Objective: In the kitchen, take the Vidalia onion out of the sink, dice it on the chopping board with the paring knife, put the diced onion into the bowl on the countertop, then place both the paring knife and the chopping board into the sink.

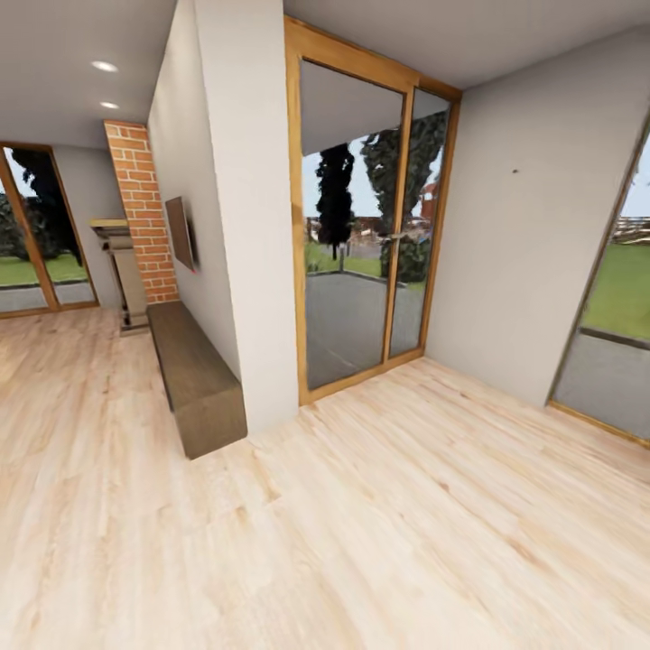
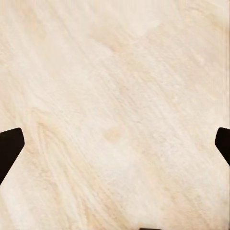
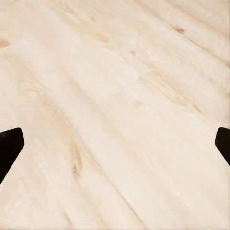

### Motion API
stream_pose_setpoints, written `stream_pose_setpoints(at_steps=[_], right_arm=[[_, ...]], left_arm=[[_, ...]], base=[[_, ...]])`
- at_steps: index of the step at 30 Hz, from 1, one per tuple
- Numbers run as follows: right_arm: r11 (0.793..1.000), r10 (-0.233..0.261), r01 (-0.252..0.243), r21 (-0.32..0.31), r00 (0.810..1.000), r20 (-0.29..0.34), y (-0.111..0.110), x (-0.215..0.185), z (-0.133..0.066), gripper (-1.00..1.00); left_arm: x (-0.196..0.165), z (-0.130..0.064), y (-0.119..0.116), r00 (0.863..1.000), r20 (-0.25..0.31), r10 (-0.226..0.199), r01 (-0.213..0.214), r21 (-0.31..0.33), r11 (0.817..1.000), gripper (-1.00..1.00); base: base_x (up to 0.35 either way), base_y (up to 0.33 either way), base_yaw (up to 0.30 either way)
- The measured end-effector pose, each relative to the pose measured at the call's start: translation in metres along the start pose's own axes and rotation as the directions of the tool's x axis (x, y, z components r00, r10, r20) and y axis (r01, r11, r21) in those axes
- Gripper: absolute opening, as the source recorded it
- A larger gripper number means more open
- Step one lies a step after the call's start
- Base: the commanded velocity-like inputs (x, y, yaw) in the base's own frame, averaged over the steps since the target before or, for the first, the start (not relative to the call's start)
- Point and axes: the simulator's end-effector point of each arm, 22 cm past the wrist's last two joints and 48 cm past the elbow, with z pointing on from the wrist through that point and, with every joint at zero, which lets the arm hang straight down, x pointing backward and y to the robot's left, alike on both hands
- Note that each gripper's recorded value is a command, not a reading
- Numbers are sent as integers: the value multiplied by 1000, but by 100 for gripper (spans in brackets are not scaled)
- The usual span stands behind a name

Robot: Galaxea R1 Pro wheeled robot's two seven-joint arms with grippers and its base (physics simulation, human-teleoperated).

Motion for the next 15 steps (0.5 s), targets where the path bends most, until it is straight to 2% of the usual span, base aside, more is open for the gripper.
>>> stream_pose_setpoints(at_steps=[9,15], right_arm=[[1000,0,0,0,1000,-7,0,4,-1,100],[1000,1,-1,0,1000,9,0,0,-1,100]], left_arm=[[2,0,-1,1000,-4,0,0,2,1000,100],[14,-2,-2,1000,-28,0,1,3,1000,100]], base=[[0,-308,-281],[0,-318,-281]])
